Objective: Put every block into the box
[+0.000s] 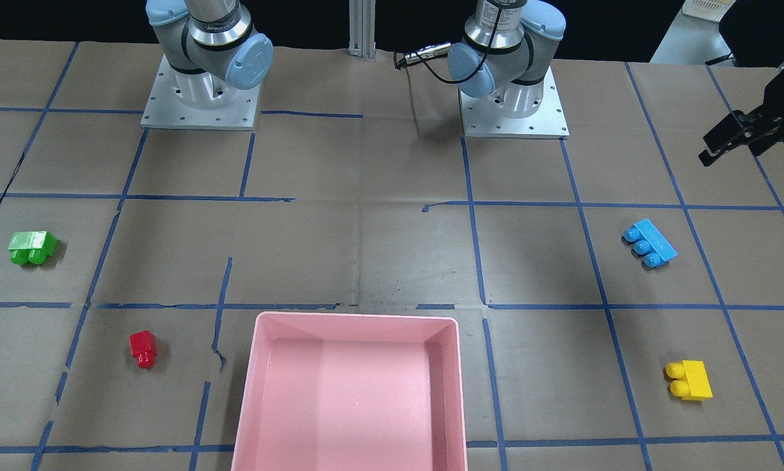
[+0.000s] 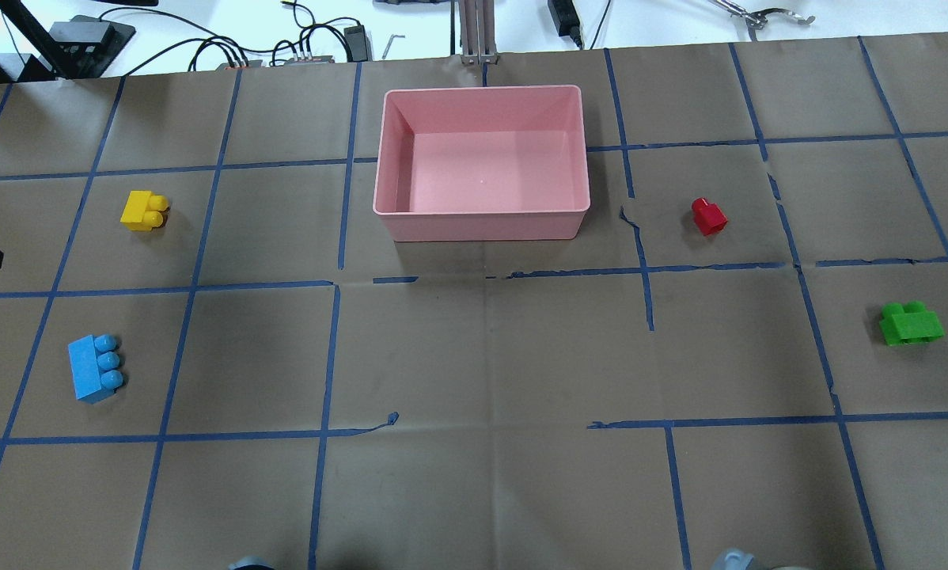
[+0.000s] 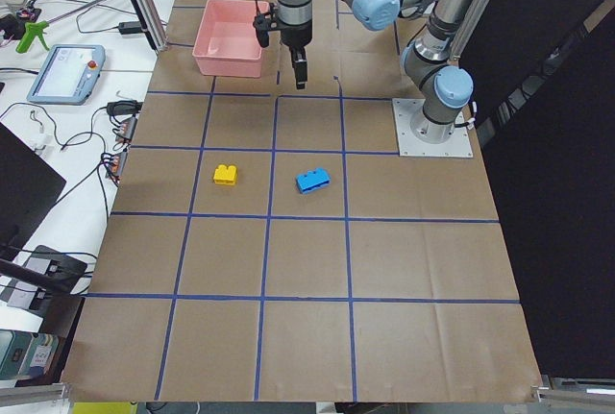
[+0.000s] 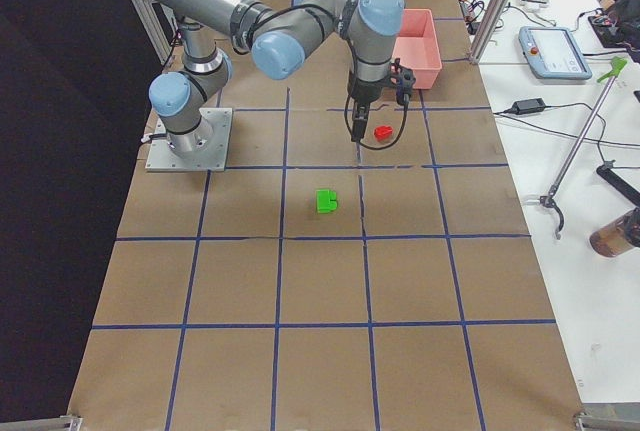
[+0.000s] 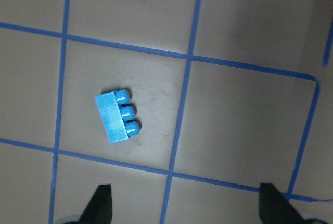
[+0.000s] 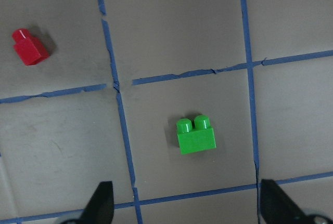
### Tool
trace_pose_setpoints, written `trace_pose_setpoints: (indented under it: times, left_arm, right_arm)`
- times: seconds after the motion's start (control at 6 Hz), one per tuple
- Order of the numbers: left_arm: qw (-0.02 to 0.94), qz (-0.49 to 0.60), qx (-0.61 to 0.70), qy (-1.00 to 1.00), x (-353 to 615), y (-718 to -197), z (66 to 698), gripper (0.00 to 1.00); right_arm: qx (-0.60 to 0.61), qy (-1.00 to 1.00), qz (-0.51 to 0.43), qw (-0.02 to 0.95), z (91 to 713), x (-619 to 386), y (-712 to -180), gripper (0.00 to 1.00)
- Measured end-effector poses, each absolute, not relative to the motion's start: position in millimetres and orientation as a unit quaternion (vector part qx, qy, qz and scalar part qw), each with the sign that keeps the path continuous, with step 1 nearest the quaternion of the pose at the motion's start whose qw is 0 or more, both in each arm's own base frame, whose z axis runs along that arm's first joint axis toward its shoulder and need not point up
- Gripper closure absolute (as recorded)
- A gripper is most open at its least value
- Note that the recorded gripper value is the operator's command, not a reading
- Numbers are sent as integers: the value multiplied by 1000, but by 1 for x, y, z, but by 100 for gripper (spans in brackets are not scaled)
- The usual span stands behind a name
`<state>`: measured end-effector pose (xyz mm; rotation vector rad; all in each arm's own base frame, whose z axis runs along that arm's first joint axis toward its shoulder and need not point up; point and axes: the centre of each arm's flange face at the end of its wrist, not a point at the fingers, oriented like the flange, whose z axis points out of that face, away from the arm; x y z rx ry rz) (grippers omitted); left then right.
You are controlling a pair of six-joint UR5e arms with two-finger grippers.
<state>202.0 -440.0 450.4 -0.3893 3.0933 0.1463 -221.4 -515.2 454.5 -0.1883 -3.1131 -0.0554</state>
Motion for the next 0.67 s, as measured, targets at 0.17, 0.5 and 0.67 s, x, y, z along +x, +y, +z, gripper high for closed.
trace_pose_setpoints:
  times: [0.17, 0.5, 0.67]
  left_arm:
    - [7, 48, -142, 989, 233, -432, 421, 1]
    - [9, 45, -192, 980, 261, -442, 352, 1]
    - [-8, 51, -220, 974, 265, -450, 319, 1]
  right_arm:
    - [-53, -998, -22, 7, 435, -241, -509, 0]
    - [-23, -1000, -21, 5, 367, -255, -503, 0]
    - [-15, -1000, -22, 1, 329, -254, -501, 0]
